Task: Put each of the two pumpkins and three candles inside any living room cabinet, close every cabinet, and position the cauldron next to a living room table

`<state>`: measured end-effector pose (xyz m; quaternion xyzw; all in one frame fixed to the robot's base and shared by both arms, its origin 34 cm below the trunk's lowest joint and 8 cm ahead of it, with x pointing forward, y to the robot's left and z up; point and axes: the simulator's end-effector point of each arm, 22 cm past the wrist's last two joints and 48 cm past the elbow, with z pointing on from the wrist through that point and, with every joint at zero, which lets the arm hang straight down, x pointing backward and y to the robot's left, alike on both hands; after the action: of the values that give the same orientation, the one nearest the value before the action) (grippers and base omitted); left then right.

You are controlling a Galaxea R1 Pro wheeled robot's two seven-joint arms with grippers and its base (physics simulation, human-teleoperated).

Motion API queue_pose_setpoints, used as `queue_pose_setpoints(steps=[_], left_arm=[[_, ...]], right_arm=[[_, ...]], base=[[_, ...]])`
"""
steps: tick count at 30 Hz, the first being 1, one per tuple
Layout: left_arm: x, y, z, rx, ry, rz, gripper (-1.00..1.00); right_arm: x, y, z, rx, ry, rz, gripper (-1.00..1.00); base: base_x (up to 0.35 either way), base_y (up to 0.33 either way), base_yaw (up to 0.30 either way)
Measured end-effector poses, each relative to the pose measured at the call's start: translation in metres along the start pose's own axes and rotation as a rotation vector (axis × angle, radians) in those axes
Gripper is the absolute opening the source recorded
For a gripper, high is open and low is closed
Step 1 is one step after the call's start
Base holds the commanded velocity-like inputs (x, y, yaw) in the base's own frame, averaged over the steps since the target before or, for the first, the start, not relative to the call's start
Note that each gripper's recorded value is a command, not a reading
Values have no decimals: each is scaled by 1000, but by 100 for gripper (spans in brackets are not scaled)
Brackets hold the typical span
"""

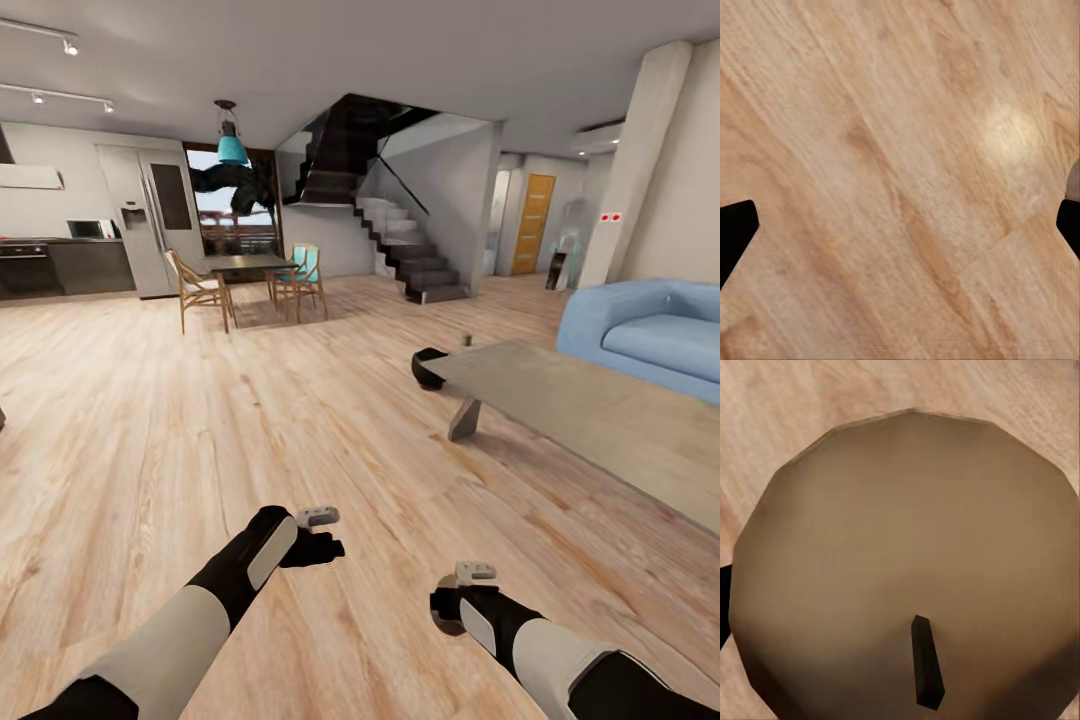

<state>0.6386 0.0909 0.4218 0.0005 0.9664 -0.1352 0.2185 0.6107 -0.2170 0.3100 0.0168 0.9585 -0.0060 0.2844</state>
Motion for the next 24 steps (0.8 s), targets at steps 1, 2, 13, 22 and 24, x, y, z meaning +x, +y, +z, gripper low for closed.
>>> queue_pose_setpoints(steps=[1, 2, 13, 22, 24], left_arm=[[0, -2, 0, 3, 0, 1, 100], [0, -3, 0, 4, 1, 1, 100], [1, -6, 0, 8, 1, 2, 100], [1, -6, 0, 8, 1, 2, 100], [1, -7, 0, 9, 1, 2, 100]], right_arm=[[-3, 0, 0, 0, -13, 1, -100], [-3, 0, 0, 0, -14, 4, -100], [-3, 0, 0, 1, -17, 4, -100], [-4, 0, 0, 1, -18, 3, -100], [-4, 0, 0, 1, -18, 3, -100]], base=[[287, 183, 0], [288, 183, 0], [290, 174, 0], [291, 169, 0], [291, 168, 0]])
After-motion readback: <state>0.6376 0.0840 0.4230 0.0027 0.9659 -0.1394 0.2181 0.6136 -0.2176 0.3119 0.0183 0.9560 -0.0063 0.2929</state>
